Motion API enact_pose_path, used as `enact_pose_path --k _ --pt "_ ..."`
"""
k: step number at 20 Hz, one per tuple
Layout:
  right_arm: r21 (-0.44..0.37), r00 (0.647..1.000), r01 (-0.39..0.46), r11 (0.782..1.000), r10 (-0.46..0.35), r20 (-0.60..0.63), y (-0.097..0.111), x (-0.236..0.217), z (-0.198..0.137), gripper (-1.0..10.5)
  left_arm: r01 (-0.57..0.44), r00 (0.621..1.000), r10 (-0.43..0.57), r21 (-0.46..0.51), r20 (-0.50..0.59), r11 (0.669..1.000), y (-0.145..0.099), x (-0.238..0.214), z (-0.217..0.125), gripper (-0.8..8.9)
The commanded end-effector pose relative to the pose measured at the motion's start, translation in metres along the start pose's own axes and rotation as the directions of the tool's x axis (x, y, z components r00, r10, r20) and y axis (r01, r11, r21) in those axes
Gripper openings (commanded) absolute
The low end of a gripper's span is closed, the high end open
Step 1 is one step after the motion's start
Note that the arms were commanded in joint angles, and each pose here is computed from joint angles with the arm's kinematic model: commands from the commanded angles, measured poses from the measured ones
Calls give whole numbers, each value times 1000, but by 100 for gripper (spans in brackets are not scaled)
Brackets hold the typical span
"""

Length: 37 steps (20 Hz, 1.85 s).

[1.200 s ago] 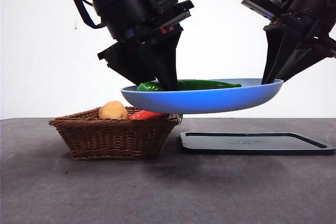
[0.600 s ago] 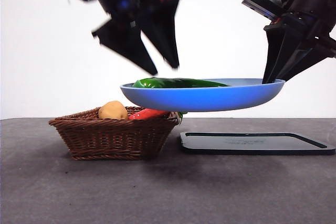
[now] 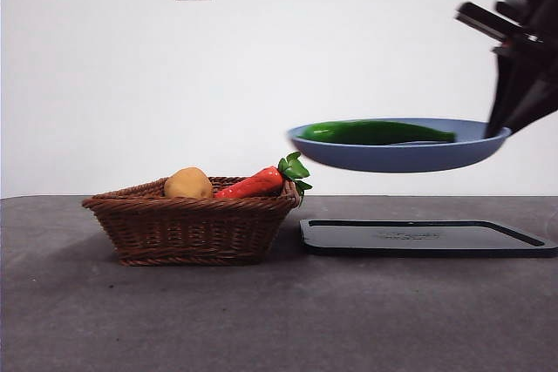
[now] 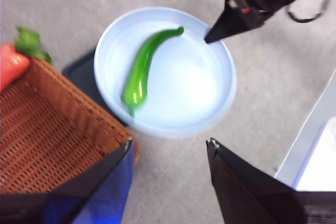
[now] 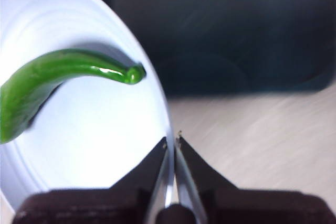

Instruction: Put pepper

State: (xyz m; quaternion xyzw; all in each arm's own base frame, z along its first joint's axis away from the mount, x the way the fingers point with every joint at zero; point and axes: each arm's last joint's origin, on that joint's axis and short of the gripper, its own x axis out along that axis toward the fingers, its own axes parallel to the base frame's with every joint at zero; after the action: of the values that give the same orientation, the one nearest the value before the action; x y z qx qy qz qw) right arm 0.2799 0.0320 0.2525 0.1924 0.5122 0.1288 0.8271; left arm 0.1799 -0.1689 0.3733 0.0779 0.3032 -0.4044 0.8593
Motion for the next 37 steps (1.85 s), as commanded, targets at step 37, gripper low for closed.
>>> enact_pose_path --k 37 --pt "76 988 125 989 -117 -97 -65 95 72 198 18 998 -16 -37 65 999 -5 -16 6 247"
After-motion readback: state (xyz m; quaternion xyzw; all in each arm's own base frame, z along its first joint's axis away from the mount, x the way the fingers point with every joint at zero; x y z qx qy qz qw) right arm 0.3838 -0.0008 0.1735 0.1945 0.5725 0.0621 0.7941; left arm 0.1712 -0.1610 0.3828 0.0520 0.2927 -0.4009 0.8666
